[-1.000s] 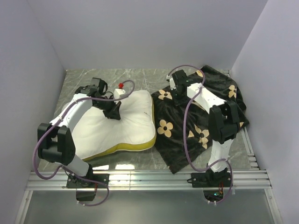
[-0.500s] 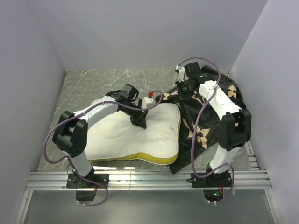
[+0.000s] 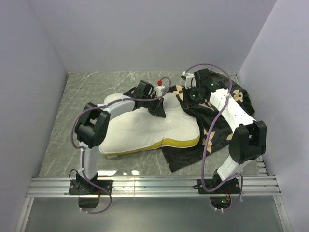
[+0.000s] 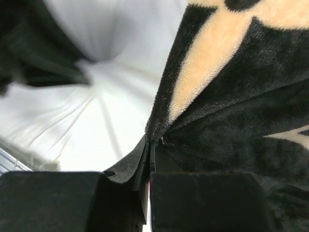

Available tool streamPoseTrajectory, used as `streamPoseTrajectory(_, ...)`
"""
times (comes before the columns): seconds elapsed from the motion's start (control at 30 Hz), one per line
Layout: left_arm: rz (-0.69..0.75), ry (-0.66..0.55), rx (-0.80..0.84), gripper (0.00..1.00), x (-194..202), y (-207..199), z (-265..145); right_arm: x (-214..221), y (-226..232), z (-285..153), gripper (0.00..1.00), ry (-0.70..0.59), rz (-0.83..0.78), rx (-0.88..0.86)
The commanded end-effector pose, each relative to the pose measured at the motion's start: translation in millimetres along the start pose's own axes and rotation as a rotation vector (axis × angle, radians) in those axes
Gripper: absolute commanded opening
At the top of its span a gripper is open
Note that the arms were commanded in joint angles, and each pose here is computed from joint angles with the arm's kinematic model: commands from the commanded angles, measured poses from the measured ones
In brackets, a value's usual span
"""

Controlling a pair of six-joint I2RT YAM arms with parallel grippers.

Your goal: Put the pillow into the pillowcase

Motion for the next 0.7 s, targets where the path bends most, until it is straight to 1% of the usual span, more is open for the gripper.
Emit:
streamPoseTrajectory(0.0,-0.107,-0.179,-0.199,0.0,-35,42,19,2,10,-10,0.0,-0.01,0.014,-0.067)
streamPoseTrajectory(0.03,-0.121,-0.185,-0.191,0.0,-40,44,23,-1,9,-11,0.0,-0.014,0.013,-0.064)
streamPoseTrajectory(0.07,-0.132,-0.165,-0.188,0.0,-34,49,31,-1,6,-9,0.0,-0.007,0.019,-0.058)
streamPoseTrajectory(0.1,-0.12,-0.171,-0.181,0.0,-34,49,33,-1,1,-10,0.0,-0.008,0.037,-0.039)
streamPoseTrajectory(0.13,-0.128,-0.175,-0.173,0.0,-32,50,33,-3,-4,-10,0.04,-0.01,0.047,-0.018)
streamPoseTrajectory(0.17,-0.125,-0.18,-0.137,0.01,-32,48,32,-2,-9,-7,0.11,0.006,0.062,0.002)
streamPoseTrajectory(0.2,-0.123,-0.183,-0.117,0.11,-32,46,28,0,-24,-11,0.16,0.013,0.11,0.045)
streamPoseTrajectory(0.23,-0.113,-0.18,-0.106,0.18,-30,46,26,2,-33,-13,0.32,0.017,0.142,0.069)
streamPoseTrajectory(0.27,-0.096,-0.183,-0.072,0.25,-33,41,20,4,-43,-20,0.39,0.004,0.171,0.089)
streamPoseTrajectory(0.3,-0.081,-0.178,-0.062,0.43,-34,38,16,7,-53,-26,0.43,0.001,0.209,0.105)
streamPoseTrajectory(0.33,-0.05,-0.142,-0.059,0.51,-30,36,12,12,-74,-37,0.61,-0.013,0.267,0.133)
streamPoseTrajectory(0.37,-0.005,-0.146,-0.049,0.57,-37,27,1,15,-75,-47,0.64,-0.026,0.272,0.138)
streamPoseTrajectory(0.4,0.034,-0.141,-0.036,0.67,-39,21,-6,26,-86,-54,0.64,-0.008,0.303,0.159)
streamPoseTrajectory(0.43,0.088,-0.106,-0.032,0.7,-33,18,-12,34,-93,-61,0.64,-0.002,0.327,0.173)
streamPoseTrajectory(0.47,0.143,-0.119,-0.022,0.74,-41,8,-25,42,-91,-67,0.64,-0.001,0.327,0.18)
streamPoseTrajectory(0.5,0.201,-0.104,-0.009,0.94,-41,3,-30,60,-92,-63,0.63,0.051,0.348,0.183)
streamPoseTrajectory(0.53,0.3,-0.091,-0.002,0.95,-43,-4,-32,69,-92,-62,0.62,0.07,0.354,0.192)
streamPoseTrajectory(0.57,0.328,-0.052,0.015,0.96,-39,-14,-38,77,-89,-63,0.61,0.079,0.356,0.193)
streamPoseTrajectory(0.6,0.373,-0.04,0.028,0.97,-40,-20,-38,95,-88,-56,0.59,0.126,0.374,0.186)
streamPoseTrajectory(0.63,0.444,-0.027,0.048,0.97,-39,-30,-34,102,-87,-53,0.58,0.135,0.374,0.18)
streamPoseTrajectory(0.67,0.471,-0.021,0.068,0.98,-38,-37,-34,109,-88,-48,0.57,0.146,0.381,0.185)
Point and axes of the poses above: each gripper's point midway between its finger pads, its own z axis out along the fingers, its own y axis along the line the jaws close on, x = y × z, the point moved 9 cm from there along -z, back along the fingers, and after that the axes turned 6 degrees about z, right-handed, at the moved point
